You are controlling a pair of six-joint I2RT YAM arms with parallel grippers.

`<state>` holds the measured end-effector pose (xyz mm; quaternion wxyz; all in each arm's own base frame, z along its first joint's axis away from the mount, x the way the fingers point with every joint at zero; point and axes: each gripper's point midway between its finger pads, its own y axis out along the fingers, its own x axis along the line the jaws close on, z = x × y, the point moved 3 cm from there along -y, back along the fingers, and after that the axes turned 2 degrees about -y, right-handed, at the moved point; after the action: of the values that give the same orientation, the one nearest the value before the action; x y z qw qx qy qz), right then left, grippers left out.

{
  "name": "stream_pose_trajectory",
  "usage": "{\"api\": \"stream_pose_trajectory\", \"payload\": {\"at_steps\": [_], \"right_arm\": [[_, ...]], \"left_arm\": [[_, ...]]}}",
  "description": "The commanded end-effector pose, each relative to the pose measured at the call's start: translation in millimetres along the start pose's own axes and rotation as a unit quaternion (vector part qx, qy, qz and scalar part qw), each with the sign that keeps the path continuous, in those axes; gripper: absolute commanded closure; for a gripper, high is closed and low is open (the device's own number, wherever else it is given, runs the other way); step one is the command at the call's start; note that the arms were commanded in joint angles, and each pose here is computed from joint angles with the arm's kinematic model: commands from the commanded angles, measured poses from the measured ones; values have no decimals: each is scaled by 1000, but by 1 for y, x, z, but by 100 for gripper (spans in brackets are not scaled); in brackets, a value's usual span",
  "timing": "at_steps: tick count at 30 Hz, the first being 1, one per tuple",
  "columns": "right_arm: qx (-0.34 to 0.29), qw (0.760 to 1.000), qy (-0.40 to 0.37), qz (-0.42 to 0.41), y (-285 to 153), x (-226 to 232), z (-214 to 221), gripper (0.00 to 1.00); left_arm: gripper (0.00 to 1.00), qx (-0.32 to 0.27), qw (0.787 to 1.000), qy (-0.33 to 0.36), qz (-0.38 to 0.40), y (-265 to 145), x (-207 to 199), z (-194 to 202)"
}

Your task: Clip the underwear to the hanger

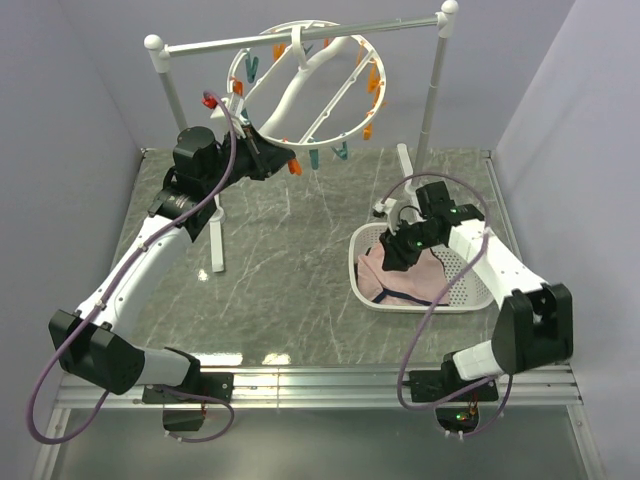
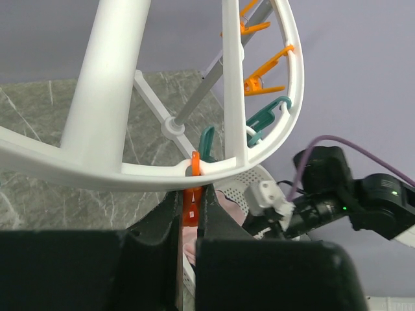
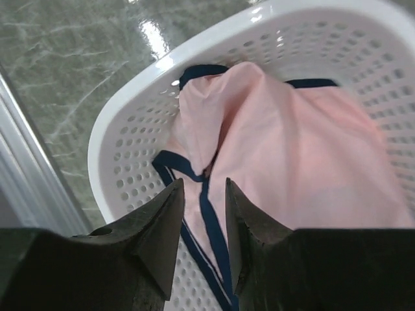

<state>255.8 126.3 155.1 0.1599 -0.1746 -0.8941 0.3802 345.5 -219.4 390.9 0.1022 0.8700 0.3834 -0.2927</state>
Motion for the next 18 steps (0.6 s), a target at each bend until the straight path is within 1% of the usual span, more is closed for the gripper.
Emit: {"api": "stream_pose_trajectory", "payload": {"at_steps": [1,6,9,14,17,18], "right_arm": [[-12,998,47,-34,8,7,-6,60],[17,997,76,-20,33,-2,14,59],[25,996,85,-20,42,-5,18,59],[42,994,92,-33,56,3,21,57],[46,994,94,-29,61,1,24,55],[53,993,98,-26,64,-1,27,52]], "left_arm": [[100,-6,1000,-1,11,-1,-6,-6],[100,-4,1000,-3,11,0,-4,-4],[100,-3,1000,-1,10,0,-4,-5],[100,-2,1000,0,10,2,-3,-4],[100,-2,1000,-1,9,1,-2,-3],[100,-3,1000,-1,10,1,-3,-3]]}}
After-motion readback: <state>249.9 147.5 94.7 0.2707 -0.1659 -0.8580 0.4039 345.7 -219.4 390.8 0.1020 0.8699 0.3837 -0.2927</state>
